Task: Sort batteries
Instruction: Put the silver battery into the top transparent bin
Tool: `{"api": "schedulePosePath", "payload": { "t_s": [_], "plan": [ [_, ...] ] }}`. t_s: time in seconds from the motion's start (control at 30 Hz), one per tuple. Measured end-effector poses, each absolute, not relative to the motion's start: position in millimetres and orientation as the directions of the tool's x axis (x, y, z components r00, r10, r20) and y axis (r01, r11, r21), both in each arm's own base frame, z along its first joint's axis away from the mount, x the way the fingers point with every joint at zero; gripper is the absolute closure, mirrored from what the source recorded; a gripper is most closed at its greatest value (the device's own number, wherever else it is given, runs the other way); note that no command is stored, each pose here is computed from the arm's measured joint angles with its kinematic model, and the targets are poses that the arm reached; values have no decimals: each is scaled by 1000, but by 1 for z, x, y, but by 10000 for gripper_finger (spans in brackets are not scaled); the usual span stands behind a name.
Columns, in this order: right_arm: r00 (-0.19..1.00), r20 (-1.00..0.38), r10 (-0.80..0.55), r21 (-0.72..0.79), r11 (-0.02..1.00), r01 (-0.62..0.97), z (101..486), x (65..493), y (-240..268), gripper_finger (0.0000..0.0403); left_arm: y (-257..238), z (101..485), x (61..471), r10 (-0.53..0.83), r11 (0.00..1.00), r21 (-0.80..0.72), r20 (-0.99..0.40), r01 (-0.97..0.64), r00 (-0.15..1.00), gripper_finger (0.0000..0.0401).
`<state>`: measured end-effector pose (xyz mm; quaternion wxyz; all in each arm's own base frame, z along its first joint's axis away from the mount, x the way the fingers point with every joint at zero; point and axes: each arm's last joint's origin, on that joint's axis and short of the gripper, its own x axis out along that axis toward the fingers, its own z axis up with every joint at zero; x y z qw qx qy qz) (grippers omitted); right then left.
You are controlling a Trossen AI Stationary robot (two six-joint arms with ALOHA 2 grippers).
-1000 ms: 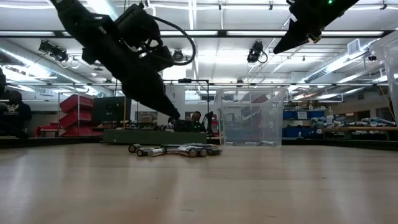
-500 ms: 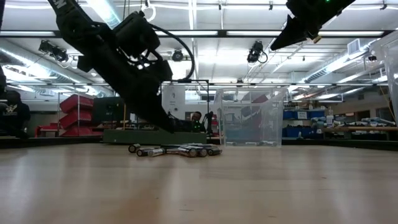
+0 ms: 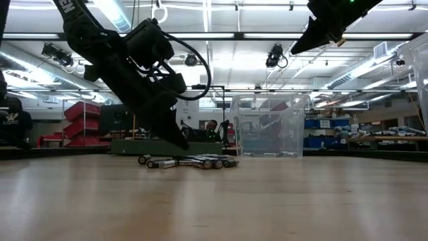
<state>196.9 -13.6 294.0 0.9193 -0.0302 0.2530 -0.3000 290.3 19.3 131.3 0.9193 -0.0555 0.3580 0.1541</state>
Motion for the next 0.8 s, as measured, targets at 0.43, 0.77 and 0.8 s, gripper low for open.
{"api": "schedulePosePath", "payload": {
  "t_s": [0.43, 0.77, 0.8],
  "plan": [
    [692, -447, -567, -208, 818, 536, 294, 197, -14, 402, 20, 126, 292, 256, 928, -28, -677, -371, 690, 258],
    [692, -447, -567, -208, 818, 536, 294, 197, -14, 402, 19, 106, 298, 256, 917, -46, -696, -396, 671, 258],
    [691, -447, -567, -208, 818, 536, 294, 197, -14, 402, 19, 106, 298, 258, 917, -41, -699, -397, 668, 258]
  ]
}}
